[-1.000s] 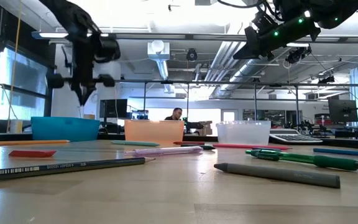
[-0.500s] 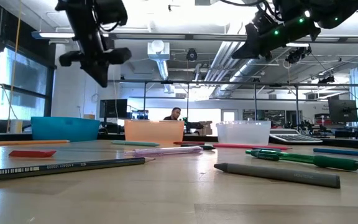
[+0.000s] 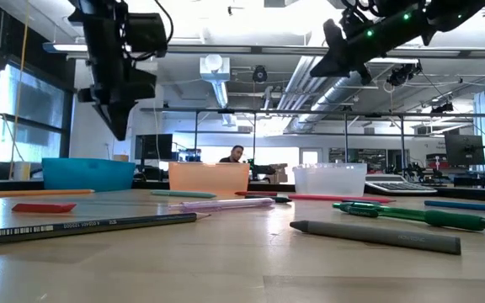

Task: Sort crayons/erasers/pens/pencils in bins
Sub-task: Put the yellow pencil into the yellow bin

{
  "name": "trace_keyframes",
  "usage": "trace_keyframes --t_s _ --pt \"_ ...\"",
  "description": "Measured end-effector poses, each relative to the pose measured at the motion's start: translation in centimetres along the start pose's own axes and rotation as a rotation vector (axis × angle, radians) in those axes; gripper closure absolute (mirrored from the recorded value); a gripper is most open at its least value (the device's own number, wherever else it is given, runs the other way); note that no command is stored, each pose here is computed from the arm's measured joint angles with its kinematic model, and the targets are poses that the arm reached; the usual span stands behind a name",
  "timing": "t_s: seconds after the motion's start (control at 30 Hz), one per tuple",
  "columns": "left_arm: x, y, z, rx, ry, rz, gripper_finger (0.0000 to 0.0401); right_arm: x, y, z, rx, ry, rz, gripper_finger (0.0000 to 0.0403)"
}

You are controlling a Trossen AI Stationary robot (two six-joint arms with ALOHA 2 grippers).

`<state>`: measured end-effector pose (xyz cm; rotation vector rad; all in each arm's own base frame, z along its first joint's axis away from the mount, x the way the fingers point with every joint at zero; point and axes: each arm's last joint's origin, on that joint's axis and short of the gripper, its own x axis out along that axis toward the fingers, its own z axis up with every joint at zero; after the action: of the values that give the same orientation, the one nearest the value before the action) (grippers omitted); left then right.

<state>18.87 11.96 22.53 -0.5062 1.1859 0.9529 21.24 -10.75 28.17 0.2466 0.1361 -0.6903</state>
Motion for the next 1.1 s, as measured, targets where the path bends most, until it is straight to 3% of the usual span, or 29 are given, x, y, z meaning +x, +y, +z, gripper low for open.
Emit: trace_keyframes --t_s 0.13,0.27,0.37,0.57,0.73,0.9,1.1 --pt "0.2 -0.5 0.3 0.108 -0.03 -0.099 0.0401 -0.1 0.3 -0.2 0.082 0.012 0.006 0.0403" --pt "0.1 -0.9 0.2 0.15 -0.04 -0.11 0.0401 -0.1 0.2 -0.5 0.068 0.051 0.0 0.0403" --pt "0.0 -1.4 0.0 0.123 -0.042 -0.112 0.0401 -0.1 0.1 -0.9 0.028 0.092 -0.009 0.0403" --pt "-0.5 -2.8 -0.1 0.074 -0.116 -0.112 0.0401 -0.1 0.1 -1.3 -0.234 0.138 0.036 0.0403" --pt "-0.7 -3.5 -0.5 0.075 -0.097 -0.156 0.0401 -0.2 0.0 -2.0 -0.244 0.2 0.077 0.0403" --pt "-0.9 -4.0 -0.8 0.097 -0.098 -0.16 0.0401 -0.3 0.0 -3.0 -0.153 0.239 0.073 0.0403" --pt "-0.9 -3.8 -1.2 0.006 -0.064 -0.13 0.0401 -0.4 0.4 -3.1 -0.215 0.24 0.111 0.0403"
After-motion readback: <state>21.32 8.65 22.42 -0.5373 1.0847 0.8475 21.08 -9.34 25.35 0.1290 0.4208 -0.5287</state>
